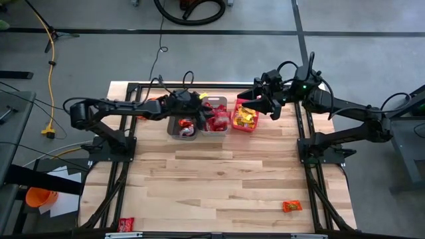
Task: Sort candy
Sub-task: Put the bottom right orange candy into the black bin
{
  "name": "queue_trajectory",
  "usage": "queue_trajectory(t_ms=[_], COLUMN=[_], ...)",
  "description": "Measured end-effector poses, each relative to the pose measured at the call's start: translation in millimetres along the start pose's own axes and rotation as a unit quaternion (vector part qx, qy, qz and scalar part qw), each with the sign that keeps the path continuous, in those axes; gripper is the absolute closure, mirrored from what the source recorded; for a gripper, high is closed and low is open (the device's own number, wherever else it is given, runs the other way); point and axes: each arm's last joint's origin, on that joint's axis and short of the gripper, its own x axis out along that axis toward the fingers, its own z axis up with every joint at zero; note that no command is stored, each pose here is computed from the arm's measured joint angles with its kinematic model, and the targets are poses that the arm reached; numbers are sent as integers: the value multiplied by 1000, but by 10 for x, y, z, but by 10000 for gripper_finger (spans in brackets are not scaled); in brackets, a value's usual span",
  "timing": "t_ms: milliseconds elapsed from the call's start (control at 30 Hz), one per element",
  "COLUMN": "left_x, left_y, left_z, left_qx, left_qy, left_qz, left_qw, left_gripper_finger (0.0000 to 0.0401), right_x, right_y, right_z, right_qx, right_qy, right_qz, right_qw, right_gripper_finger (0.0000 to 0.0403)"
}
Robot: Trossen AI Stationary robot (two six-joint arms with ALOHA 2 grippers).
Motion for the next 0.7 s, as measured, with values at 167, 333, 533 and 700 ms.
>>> queue_trajectory(t_ms=[167, 333, 533, 700], left_x=[-214, -581, -1130, -1497], left_y=[-84, -284, -668, -927], left_z=[170, 379, 538, 548], left_qx=[-48, -77, -53, -29], left_qy=[-36, -67, -142, -211], left_qz=[-38, -148, -227, -218], left_qw=[997, 984, 962, 952], left_gripper_finger=[180, 174, 174, 174], right_x=[-5, -7, 2, 25], right_y=[5, 0, -6, 14], right_z=[2, -8, -67, -181], right_qx=[-9, -17, -12, 13], right_qy=[0, 5, 30, 74], right_qz=[1, -1, -9, -14], right_qw=[1000, 1000, 999, 997], right_gripper_finger=[181, 181, 181, 181])
